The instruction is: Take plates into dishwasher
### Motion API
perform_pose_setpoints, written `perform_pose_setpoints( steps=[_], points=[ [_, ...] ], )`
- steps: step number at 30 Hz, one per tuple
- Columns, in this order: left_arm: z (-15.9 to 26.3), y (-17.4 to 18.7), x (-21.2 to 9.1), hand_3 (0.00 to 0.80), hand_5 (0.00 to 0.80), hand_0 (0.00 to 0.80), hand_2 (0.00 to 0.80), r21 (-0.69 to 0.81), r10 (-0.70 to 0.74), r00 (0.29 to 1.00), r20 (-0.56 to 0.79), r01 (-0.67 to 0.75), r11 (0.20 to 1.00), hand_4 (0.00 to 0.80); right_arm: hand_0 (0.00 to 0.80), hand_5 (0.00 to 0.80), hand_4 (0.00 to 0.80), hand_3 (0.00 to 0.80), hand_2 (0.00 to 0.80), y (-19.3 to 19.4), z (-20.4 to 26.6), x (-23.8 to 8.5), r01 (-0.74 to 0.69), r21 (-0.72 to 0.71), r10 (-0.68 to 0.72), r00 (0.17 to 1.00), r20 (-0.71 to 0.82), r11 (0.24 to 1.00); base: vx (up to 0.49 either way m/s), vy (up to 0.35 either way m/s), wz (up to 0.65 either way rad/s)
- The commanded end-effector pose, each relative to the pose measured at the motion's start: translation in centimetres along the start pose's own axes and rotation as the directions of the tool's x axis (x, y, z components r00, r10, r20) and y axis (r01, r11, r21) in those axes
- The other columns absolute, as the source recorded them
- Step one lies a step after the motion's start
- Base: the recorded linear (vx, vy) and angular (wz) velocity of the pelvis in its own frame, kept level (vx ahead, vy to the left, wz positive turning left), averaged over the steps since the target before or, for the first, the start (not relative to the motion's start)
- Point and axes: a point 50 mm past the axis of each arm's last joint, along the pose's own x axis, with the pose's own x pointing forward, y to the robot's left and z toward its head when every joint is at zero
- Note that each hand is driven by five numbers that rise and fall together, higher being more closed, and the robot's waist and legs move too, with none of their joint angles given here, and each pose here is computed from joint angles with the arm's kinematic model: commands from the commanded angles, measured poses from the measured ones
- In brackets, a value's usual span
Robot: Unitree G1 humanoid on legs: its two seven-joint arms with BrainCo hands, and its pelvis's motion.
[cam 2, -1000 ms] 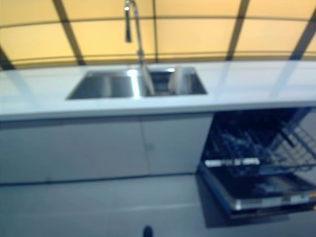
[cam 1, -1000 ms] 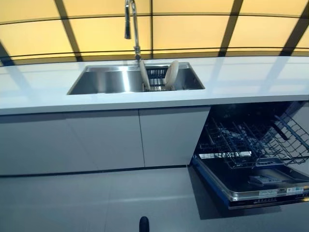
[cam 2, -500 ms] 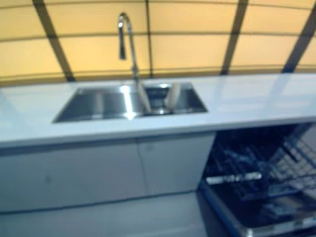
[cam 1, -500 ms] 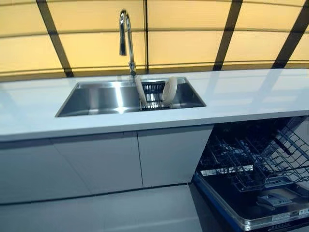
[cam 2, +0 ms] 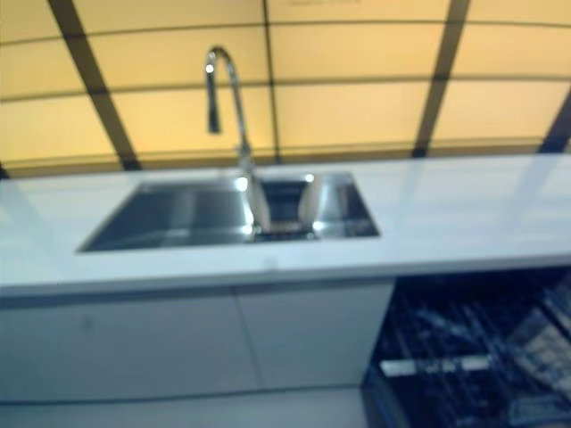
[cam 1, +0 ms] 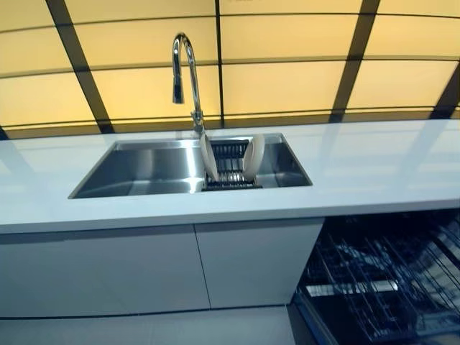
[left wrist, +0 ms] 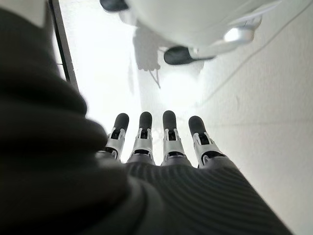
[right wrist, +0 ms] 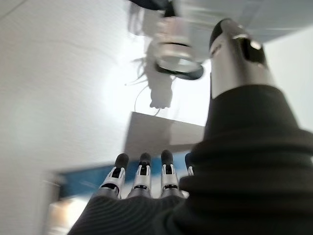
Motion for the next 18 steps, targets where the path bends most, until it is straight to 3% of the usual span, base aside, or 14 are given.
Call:
perform_pose_setpoints(
  steps=[1, 6, 9, 10, 12, 17, 18],
  points=[
    [1.1, 0.3, -0.1, 0.000, 0.000, 0.000, 0.000, 0.051, 0.000, 0.999, 0.040, -0.002, 0.999, 0.000, 0.000, 0.000, 0.000, 0.000, 0.000, -0.8, 0.6, 0.0, 0.016, -0.026, -0.016, 1.000, -0.018, 1.000, 0.247, -0.102, 0.21],
    [1.6, 0.0, -0.1, 0.000, 0.000, 0.000, 0.000, 0.122, -0.010, 0.999, 0.052, 0.004, 0.993, 0.000, 0.000, 0.000, 0.000, 0.000, 0.000, -0.6, 1.2, 0.0, -0.007, -0.101, 0.009, 1.000, 0.025, 0.995, 0.169, -0.090, 0.26],
    [1.8, 0.6, -0.2, 0.000, 0.000, 0.000, 0.000, 0.104, 0.009, 0.999, 0.041, -0.013, 0.994, 0.000, 0.000, 0.000, 0.000, 0.000, 0.000, 0.2, 4.6, -0.5, -0.084, -0.275, 0.142, 0.970, 0.198, 0.958, 0.154, -0.145, 0.02],
    [1.7, 1.1, -0.2, 0.000, 0.000, 0.000, 0.000, 0.091, 0.025, 0.999, 0.039, -0.029, 0.995, 0.000, 0.000, 0.000, 0.000, 0.000, 0.000, 0.4, 6.6, -1.1, -0.116, -0.401, 0.235, 0.936, 0.262, 0.909, 0.162, -0.217, -0.03],
    [1.5, 2.5, -0.4, 0.000, 0.000, 0.000, 0.000, 0.058, 0.059, 0.998, 0.037, -0.061, 0.996, 0.000, 0.000, 0.000, 0.000, 0.000, 0.000, 0.1, 10.5, -3.2, -0.162, -0.526, 0.390, 0.849, 0.357, 0.835, 0.103, -0.273, -0.07],
    [0.3, 4.9, -0.7, 0.000, 0.000, 0.000, 0.000, 0.012, 0.101, 0.995, 0.027, -0.101, 0.995, 0.000, 0.000, 0.000, 0.000, 0.000, 0.000, -3.8, 14.2, -9.6, -0.274, -0.623, 0.624, 0.635, 0.455, 0.733, 0.017, -0.123, -0.08],
    [-0.2, 5.7, -0.8, 0.000, 0.000, 0.000, 0.000, -0.003, 0.109, 0.994, 0.023, -0.109, 0.994, 0.000, 0.000, 0.000, 0.000, 0.000, 0.000, -4.6, 14.0, -10.9, -0.296, -0.672, 0.686, 0.583, 0.436, 0.679, 0.059, 0.096, -0.03]
  ],
)
